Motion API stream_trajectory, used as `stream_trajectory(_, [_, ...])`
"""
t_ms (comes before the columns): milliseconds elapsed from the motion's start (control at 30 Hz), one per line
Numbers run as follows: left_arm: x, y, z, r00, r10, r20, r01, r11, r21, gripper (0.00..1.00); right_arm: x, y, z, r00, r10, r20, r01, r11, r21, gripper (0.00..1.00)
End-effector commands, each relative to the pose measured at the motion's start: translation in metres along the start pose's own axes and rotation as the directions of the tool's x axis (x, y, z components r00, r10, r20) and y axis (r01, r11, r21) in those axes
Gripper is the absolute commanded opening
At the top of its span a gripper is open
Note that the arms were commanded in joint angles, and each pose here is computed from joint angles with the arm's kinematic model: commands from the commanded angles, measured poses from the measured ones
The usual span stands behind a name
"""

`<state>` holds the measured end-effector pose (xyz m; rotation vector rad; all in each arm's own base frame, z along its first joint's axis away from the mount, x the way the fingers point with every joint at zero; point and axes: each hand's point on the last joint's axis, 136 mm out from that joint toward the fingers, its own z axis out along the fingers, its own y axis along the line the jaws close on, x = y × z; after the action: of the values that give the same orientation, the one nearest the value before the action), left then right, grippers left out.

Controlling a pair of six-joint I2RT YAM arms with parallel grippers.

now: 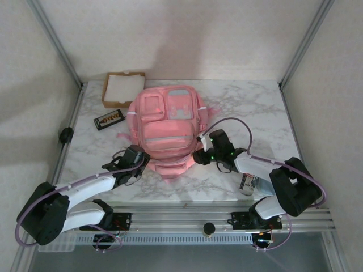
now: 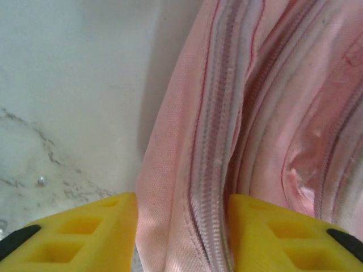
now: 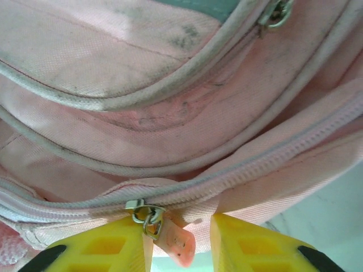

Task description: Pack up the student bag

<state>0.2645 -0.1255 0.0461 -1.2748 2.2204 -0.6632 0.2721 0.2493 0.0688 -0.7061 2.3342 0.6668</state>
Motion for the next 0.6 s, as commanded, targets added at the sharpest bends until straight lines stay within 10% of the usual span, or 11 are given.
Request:
stream_trajectory(0, [-0.017,-0.005,0.001,0.996,-0.014,0.086,0.014,1.0,0.003,0.32,-0.009,-0.01,-0.009,0.998,-0.022,0.062,0.017,0.997,0.078,0.33])
stream_trajectory(567, [-0.058,0.009,-0.005,0.985,0.024,0.17,-0.014,0.998,-0.06,0.0,-0.01,0.006,-0.004,0.999,-0.019,0.031,0.019,1.0,0.009,0.1])
